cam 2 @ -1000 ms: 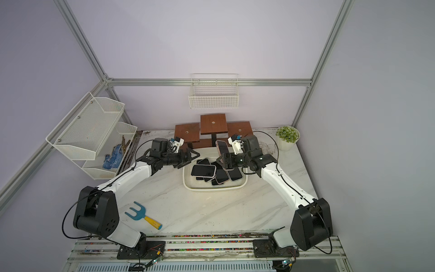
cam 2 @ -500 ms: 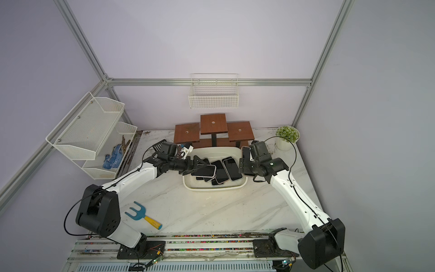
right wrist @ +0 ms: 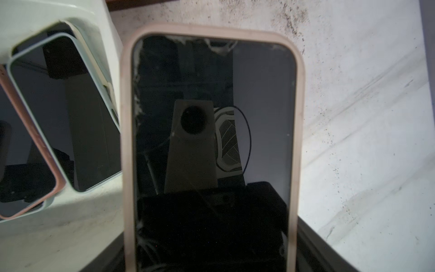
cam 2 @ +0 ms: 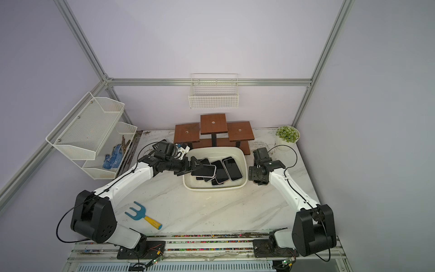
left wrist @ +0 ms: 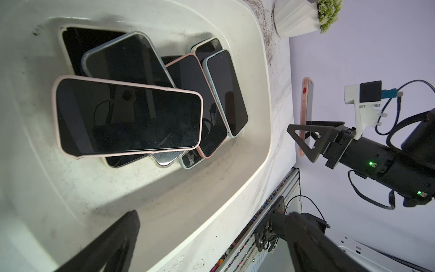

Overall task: Take the phone out of the storage box
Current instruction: Place the phone at the center of the board.

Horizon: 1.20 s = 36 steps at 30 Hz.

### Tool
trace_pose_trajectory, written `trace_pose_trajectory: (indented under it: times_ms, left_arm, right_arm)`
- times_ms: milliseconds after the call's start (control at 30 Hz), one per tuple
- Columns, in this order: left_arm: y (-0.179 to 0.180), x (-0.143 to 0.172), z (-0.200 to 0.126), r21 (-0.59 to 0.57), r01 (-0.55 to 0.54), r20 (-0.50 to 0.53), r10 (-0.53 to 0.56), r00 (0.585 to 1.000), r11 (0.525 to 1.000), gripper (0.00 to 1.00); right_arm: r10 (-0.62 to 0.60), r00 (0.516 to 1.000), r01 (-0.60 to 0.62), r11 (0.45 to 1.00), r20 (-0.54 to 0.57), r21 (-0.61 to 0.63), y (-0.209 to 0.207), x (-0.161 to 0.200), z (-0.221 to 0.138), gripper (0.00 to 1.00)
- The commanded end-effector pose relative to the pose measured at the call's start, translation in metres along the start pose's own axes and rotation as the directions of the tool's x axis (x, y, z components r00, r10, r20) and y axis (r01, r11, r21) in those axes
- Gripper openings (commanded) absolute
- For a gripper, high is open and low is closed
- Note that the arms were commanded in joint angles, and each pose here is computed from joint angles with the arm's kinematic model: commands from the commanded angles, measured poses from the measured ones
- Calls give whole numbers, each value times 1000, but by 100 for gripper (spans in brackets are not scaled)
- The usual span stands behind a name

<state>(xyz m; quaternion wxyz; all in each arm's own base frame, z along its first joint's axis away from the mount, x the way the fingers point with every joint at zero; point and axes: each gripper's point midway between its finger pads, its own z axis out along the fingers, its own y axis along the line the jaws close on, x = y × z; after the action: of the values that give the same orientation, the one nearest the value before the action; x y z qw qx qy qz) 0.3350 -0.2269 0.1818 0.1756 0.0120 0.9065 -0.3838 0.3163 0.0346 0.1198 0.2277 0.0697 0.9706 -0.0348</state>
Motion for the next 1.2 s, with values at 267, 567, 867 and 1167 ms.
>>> trace_pose_trajectory:
  times_ms: [267,567,867,1167]
  left_arm:
    - [10,2,-13,-76,-2,64,7,998,997,100]
    - [10,-5,-8,-79,-15,64,20,998,997,100]
    - [16,-1,-2,-82,-10,55,14,998,997,100]
    - [18,0,-2,-84,-10,56,15,998,996,100]
  right_arm:
    - [109,989,-114,992,-97,-51,1,53,-3,71]
    - [136,958,-165,982,-254,-95,31,89,-13,72]
    - [40,937,-88,988,-346,-124,59,144,-20,72]
    - [-125,910,68,986,-395,-154,89,194,-11,72]
